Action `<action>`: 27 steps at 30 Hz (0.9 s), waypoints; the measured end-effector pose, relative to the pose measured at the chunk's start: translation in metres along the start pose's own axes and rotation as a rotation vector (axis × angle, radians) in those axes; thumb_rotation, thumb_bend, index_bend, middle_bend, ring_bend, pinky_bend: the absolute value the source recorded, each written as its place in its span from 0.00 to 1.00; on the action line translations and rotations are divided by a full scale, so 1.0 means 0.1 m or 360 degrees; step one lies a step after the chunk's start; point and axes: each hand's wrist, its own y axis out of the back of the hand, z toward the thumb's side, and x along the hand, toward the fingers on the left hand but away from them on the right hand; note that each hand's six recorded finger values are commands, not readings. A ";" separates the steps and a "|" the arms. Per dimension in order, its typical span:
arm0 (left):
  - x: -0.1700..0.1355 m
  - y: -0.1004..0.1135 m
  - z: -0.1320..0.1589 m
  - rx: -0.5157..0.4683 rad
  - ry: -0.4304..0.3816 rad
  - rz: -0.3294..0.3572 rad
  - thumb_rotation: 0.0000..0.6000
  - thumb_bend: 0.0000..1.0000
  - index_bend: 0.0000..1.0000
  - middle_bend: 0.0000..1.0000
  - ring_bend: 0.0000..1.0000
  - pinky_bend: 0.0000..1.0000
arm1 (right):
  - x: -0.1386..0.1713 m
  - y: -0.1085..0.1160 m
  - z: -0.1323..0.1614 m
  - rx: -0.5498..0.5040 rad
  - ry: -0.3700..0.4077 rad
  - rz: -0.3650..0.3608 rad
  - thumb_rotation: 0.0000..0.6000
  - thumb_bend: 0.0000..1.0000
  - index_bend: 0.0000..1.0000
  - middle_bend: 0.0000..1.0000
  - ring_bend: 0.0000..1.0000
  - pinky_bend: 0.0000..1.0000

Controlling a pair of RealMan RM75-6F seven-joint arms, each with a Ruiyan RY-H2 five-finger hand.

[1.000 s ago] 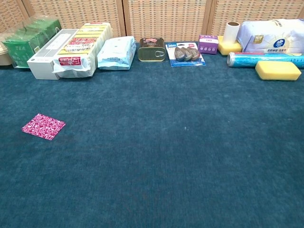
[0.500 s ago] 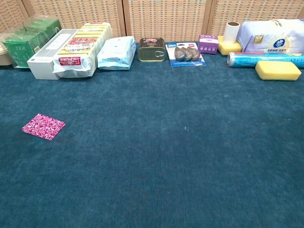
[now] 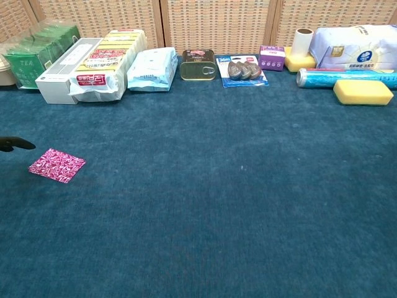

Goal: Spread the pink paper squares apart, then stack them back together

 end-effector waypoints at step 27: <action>0.46 0.00 0.48 0.0149 0.0056 -0.0198 1.00 0.06 0.00 0.00 0.03 0.08 | 0.03 -0.02 0.05 0.0284 0.0065 0.0019 1.00 0.00 0.17 0.00 0.00 0.00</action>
